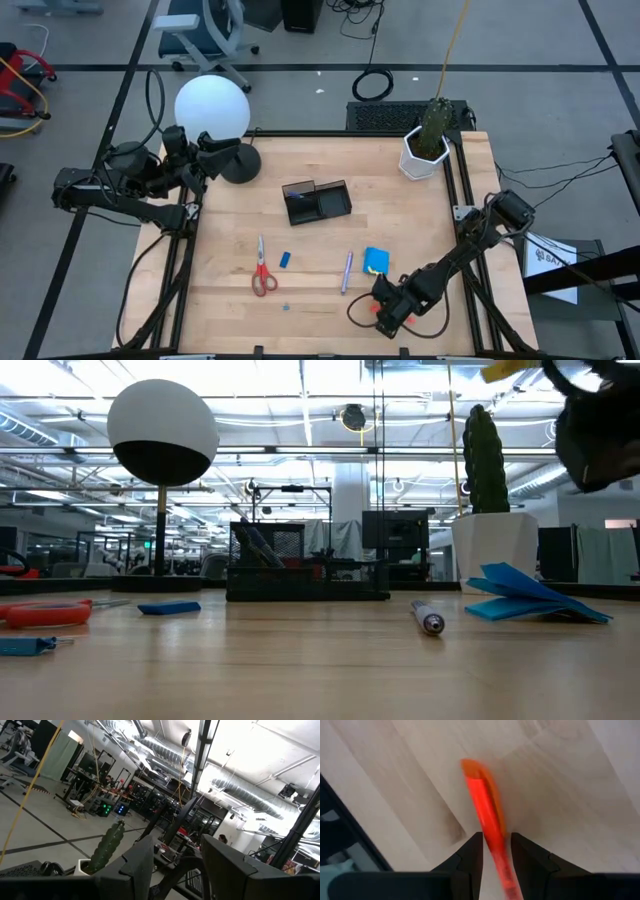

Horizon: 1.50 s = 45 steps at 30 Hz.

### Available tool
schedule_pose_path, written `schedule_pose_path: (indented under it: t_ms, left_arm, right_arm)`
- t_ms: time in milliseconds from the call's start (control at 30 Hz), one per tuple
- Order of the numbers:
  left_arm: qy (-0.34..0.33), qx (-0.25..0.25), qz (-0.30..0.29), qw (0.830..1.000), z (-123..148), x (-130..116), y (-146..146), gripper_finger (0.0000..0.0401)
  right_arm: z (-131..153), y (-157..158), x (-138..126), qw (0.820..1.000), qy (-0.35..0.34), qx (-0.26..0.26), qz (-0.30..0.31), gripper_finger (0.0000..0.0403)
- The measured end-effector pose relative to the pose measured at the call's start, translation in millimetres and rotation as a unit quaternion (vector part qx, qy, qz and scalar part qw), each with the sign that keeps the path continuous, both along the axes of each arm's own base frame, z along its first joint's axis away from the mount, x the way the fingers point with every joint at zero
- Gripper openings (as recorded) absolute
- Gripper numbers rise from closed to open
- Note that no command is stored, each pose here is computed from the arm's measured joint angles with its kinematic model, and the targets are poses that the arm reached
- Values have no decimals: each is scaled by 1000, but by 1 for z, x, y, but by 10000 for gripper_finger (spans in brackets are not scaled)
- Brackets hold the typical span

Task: Pick and place office supplies into organizer
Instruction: Put the orange pen into the black desk organizer

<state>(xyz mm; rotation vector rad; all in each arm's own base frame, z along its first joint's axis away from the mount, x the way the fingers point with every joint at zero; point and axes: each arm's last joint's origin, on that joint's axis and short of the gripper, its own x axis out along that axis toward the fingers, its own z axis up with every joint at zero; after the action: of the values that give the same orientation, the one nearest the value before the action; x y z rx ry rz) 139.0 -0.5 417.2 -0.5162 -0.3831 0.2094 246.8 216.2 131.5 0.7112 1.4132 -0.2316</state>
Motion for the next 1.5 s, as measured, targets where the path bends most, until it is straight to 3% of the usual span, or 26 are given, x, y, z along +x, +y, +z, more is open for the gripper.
schedule_pose_path:
  t_ms: [267, 533, 833, 1233, 1500]
  left_arm:
    - [0, 0, 0, 1000, 0, 0, 0, 170]
    - [0, 0, 0, 1000, 0, 0, 0, 170]
    - [0, 0, 0, 1000, 0, 0, 0, 170]
    - [0, 0, 0, 1000, 0, 0, 0, 170]
    - [0, 0, 0, 1000, 0, 0, 0, 170]
  right_arm:
    - [-3, -5, 2, 1000, 7, 8, 14, 88]
    - [-3, -5, 2, 999, 6, 11, 42, 18]
    - [-1, -6, 3, 998, -3, 14, 58, 19]
    - [21, -23, 10, 994, -52, 11, 100, 4]
    - [35, -34, 13, 993, -68, 15, 96, 0]
